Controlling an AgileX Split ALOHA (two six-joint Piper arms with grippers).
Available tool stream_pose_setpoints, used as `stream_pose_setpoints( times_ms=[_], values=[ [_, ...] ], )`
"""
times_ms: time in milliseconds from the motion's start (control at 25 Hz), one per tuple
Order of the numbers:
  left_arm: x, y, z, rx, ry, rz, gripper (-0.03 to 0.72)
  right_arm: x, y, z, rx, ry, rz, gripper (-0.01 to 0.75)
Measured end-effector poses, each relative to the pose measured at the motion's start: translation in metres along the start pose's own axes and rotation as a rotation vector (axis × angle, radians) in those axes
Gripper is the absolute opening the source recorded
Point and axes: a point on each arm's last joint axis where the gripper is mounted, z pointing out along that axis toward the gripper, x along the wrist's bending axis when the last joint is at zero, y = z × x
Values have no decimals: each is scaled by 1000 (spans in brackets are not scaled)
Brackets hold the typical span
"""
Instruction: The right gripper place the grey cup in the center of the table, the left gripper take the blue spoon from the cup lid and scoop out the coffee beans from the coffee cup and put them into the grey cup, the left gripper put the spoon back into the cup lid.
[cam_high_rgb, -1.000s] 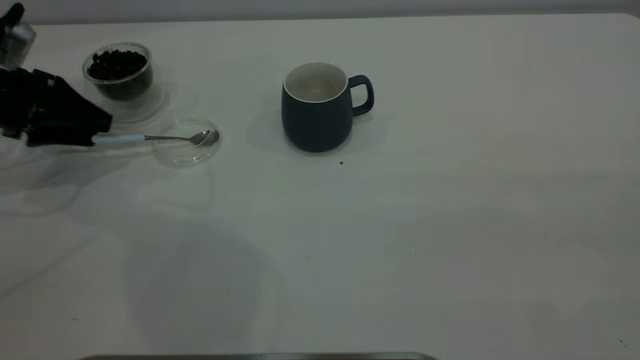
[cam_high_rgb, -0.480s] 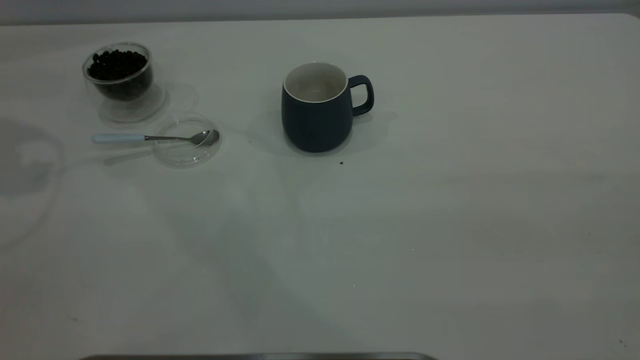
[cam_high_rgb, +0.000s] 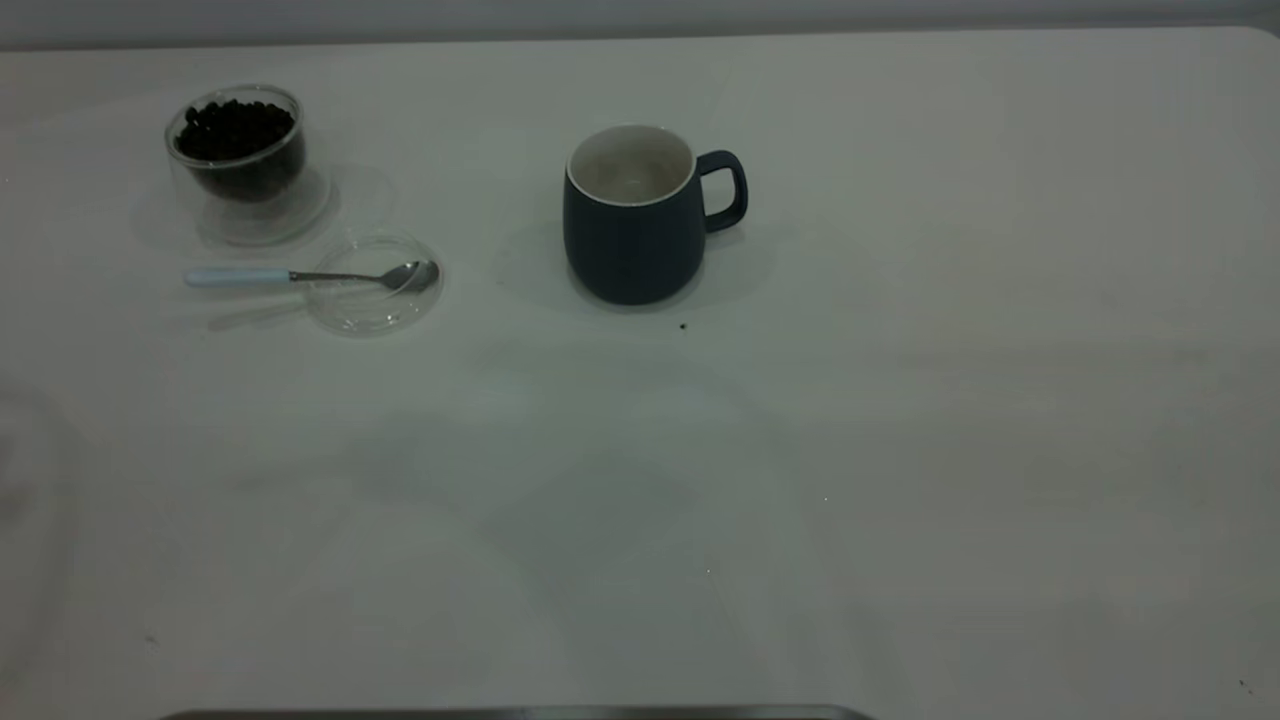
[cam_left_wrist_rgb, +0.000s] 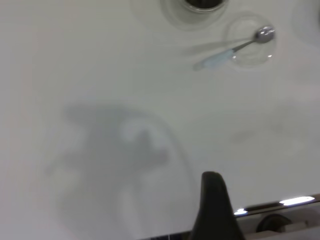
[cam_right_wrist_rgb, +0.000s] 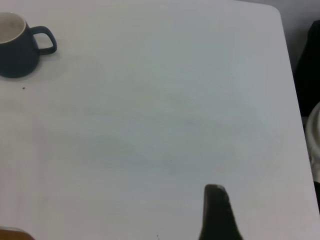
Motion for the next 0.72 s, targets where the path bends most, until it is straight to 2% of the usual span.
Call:
stream_pose_setpoints(
  times_ms=[280,360,560,720],
  values=[
    [-65,-57,-13,-8,-45,166,586,0,0,0,0,0,0,459],
    [-78,-78,-23,-32,-30,196,586,0,0,0,0,0,0,459],
    [-90,-133,-41,-134,14,173,586,0,0,0,0,0,0,459],
    [-89,-173,-41,-207,42,133,586,0,0,0,0,0,0,459]
  ],
)
